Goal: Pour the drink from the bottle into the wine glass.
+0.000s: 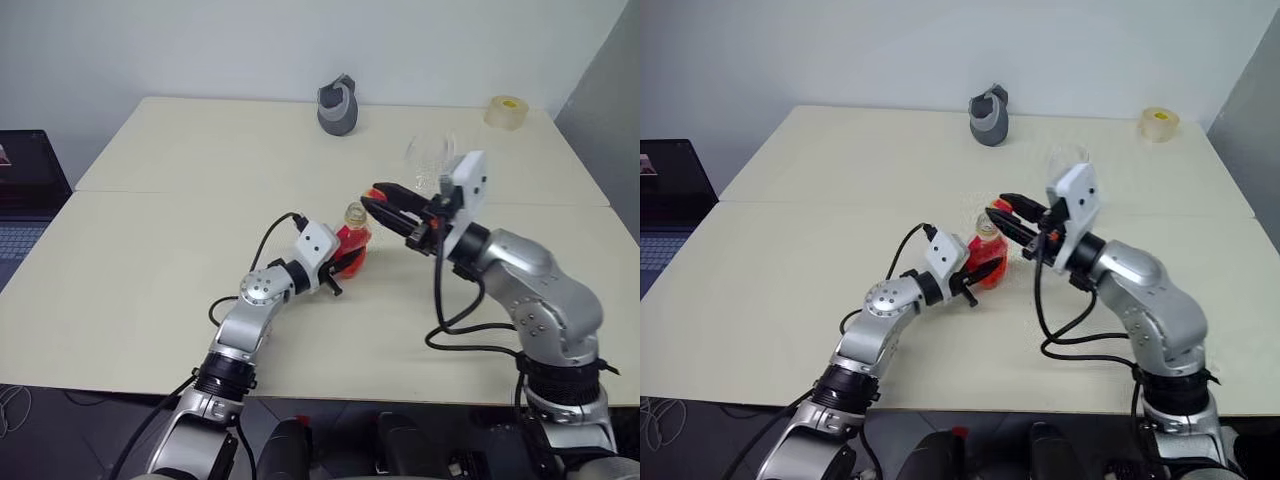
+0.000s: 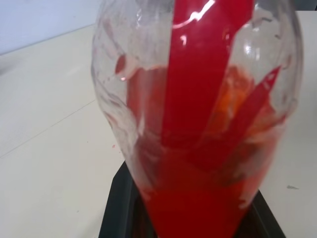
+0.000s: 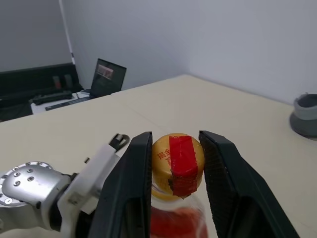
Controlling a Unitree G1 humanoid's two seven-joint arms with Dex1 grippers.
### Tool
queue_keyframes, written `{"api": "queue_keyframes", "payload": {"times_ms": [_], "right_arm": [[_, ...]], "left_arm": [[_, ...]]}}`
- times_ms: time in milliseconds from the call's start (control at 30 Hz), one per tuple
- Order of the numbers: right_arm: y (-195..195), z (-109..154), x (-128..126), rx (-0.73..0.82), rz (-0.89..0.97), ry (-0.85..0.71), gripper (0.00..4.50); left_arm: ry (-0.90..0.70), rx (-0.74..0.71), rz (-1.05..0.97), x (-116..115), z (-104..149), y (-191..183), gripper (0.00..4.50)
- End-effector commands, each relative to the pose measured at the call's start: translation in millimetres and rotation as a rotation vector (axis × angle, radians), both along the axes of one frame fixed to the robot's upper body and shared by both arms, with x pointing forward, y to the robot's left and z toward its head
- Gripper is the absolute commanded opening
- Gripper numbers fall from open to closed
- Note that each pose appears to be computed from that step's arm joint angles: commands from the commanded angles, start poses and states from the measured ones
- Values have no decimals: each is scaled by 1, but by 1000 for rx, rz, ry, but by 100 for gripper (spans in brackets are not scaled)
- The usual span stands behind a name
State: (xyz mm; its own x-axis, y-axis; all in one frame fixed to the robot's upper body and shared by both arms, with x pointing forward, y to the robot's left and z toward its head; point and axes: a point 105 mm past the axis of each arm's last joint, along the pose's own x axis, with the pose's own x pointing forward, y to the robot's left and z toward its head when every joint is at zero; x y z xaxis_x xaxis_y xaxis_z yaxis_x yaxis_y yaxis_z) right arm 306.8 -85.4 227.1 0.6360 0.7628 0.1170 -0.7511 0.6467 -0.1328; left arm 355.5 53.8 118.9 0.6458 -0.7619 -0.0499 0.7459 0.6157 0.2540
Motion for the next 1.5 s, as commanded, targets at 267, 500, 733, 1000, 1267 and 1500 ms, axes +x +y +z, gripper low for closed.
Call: {"api": "queue_keyframes", "payload": {"times_ms": [267,500,733,1000,1267,1500], "right_arm": [[-101,-96,6,-59,-368,215,114],[-112,-139,5,-106,-387,300,114],[-122,-156,-5,-176,-351,361,283],[-139,-125,-17,-264,-212,354,450],[-29,-62,-18,-287,168,136,450],[50,-39,8,-253,184,-34,450]], "left_arm": [[-3,-112,-228,-28,35,-7,72],[-2,-62,-261,-31,35,-3,72],[-16,-71,-223,-29,36,0,72],[-56,-136,-24,-8,43,27,72],[-63,-252,335,26,41,108,72],[-81,-287,509,47,40,159,72]]}}
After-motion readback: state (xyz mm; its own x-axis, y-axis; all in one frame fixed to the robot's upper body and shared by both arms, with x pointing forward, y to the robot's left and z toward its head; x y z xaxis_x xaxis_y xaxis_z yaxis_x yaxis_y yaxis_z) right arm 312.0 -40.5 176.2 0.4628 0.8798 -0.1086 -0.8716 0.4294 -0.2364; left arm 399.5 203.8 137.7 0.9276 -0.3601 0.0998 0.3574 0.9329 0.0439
